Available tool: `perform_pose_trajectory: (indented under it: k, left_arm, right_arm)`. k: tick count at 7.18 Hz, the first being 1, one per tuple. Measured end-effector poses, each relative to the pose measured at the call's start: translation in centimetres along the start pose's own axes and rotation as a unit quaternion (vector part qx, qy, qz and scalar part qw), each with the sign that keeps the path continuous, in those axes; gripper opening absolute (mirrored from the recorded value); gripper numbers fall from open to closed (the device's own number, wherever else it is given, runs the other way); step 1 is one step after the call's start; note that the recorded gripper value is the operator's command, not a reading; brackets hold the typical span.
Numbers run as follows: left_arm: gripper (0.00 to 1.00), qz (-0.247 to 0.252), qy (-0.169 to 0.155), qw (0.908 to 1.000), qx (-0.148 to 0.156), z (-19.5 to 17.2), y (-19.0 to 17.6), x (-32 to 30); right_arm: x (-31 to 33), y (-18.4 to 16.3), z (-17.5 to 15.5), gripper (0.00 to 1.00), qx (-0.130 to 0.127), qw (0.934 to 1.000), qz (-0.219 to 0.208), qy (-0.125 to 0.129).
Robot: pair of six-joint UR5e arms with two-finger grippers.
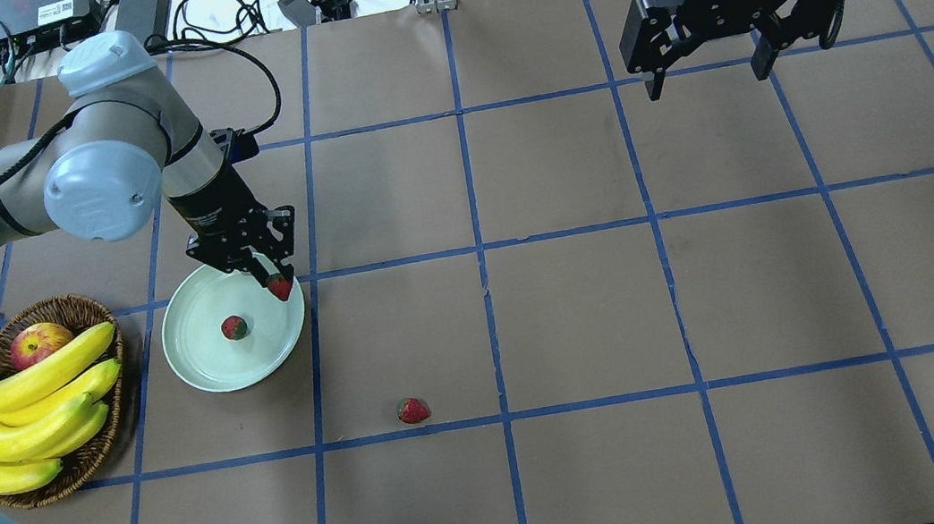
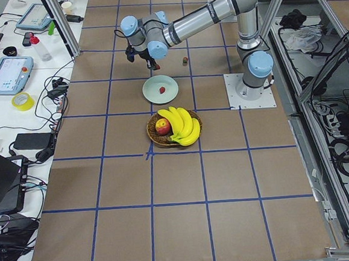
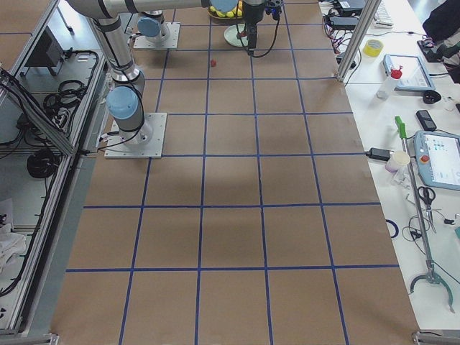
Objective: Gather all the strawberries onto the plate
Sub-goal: 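Carry the strawberry into the plate and release it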
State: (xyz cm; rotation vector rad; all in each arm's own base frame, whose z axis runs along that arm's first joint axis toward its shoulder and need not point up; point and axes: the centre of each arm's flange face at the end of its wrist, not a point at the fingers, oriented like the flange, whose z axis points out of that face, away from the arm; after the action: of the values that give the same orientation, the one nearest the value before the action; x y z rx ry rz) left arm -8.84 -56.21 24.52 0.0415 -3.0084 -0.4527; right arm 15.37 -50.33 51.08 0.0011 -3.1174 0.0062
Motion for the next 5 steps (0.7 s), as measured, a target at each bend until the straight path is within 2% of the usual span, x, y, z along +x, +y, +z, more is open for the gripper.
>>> perform_pose_trajectory:
  k: [1, 2, 3, 5]
  left_arm:
    - [0.01, 0.006, -0.024, 0.9996, -0.016, 1.3, 0.0, -1.3]
    - [0.17, 0.007, -0.037, 0.9989, -0.027, 2.2, -0.2, -2.2]
    - [0.99, 0.006, -0.042, 0.9986, -0.033, 2.8, -0.5, -2.8]
    - [1.0, 0.004, -0.04, 0.9986, -0.034, 2.9, -0.8, -3.2]
  right_arm:
    - [0.0, 0.0, 0.0, 1.0, 0.0, 1.0, 0.0, 0.0]
    - [0.0, 0.0, 0.0, 1.0, 0.0, 1.0, 0.0, 0.0]
    - [0.0, 0.0, 0.0, 1.0, 0.0, 1.0, 0.0, 0.0]
    - [0.0, 0.0, 0.0, 1.0, 0.0, 1.0, 0.0, 0.0]
